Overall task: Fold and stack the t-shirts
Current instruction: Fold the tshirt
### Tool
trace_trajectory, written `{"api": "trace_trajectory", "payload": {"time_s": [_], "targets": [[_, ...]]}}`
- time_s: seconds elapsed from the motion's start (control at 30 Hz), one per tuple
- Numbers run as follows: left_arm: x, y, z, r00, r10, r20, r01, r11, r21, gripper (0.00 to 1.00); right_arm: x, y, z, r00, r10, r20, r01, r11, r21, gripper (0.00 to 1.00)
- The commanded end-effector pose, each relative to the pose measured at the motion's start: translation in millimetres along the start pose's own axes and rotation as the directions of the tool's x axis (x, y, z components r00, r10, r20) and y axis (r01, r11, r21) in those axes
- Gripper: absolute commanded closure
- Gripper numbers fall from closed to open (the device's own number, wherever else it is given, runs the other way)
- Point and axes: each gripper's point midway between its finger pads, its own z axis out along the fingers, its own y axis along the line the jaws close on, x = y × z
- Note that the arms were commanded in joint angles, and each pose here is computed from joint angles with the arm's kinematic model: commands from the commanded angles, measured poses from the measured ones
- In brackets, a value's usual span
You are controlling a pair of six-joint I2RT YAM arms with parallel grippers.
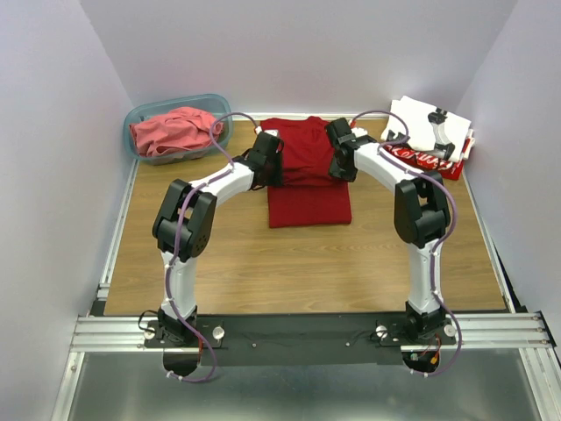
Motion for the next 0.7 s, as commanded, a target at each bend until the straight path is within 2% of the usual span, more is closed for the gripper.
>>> {"api": "trace_trajectory", "payload": {"time_s": [0.0,0.03,0.1,0.23,0.33,0.37,0.57,0.67], "targets": [[-26,12,-11,0.999,-0.014,0.03,0.016,0.997,-0.073,0.28,-29,16,-14,0.999,0.013,0.043,-0.011,0.998,-0.067,0.37],[-38,14,-20,0.998,-0.014,0.064,0.02,0.995,-0.093,0.23,-42,22,-25,0.997,0.023,0.074,-0.017,0.996,-0.092,0.27],[-52,12,-33,0.995,-0.014,0.1,0.023,0.995,-0.094,0.17,-63,25,-46,0.992,0.045,0.122,-0.029,0.992,-0.127,0.2],[-65,3,-67,0.987,-0.036,0.155,0.041,0.999,-0.03,0.17,-81,24,-74,0.984,0.056,0.169,-0.027,0.986,-0.167,0.18],[-33,3,-75,0.993,-0.046,0.108,0.044,0.999,0.021,0.17,-67,14,-82,0.989,0.032,0.147,-0.007,0.985,-0.17,0.18],[-39,-3,-81,0.991,-0.054,0.125,0.048,0.998,0.048,0.17,-69,14,-86,0.988,0.035,0.152,-0.007,0.984,-0.179,0.18],[34,1,-78,0.998,-0.062,0.004,0.061,0.994,0.092,0.17,-11,-9,-74,1.0,0.005,0.018,-0.002,0.987,-0.158,0.18],[46,-2,-80,0.997,-0.073,-0.009,0.073,0.991,0.114,0.19,15,-21,-71,1.0,0.006,-0.03,-0.011,0.988,-0.157,0.19]]}}
